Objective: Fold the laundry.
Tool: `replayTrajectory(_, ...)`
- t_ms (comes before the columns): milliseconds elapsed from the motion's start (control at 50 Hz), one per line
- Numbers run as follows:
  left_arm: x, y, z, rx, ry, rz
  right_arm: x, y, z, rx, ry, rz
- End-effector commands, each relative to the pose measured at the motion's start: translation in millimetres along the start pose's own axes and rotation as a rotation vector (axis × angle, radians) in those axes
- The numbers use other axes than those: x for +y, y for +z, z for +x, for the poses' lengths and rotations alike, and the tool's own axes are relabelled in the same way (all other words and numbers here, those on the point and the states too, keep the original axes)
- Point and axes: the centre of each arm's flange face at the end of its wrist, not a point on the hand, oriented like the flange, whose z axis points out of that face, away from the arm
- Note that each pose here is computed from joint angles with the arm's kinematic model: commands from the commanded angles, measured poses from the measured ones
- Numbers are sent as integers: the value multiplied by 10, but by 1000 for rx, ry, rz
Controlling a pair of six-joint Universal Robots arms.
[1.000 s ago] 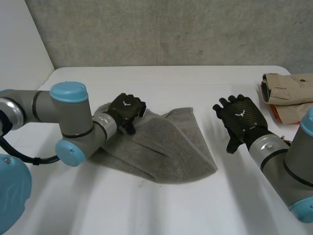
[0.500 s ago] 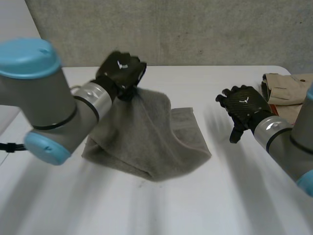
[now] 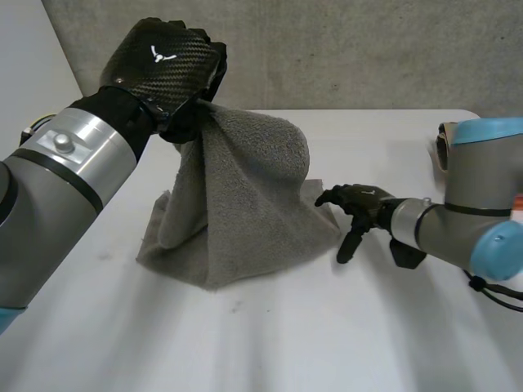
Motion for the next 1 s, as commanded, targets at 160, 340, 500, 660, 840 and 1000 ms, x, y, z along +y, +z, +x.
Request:
replayTrajectory(160, -92, 44, -165, -62, -58, 71, -80, 348, -223, -6, 45, 60)
replayTrajectory(340, -67, 592, -650, -257, -22, 183, -1594, -170, -46, 251, -109, 589)
replayTrajectory(500, -239, 997, -1088, -472, 12, 386, -2457, -920, -212, 400, -321, 1011)
replayTrajectory(660, 100, 981, -944, -462, -1, 337, -2040, -928, -278, 449, -455, 841)
replayTrajectory(840, 1224, 424, -320, -325, -81, -59, -811, -604, -266, 388, -510, 436)
replayTrajectory(1000, 1825, -147, 105, -231, -116, -332, 85, -416, -371, 246, -527, 188)
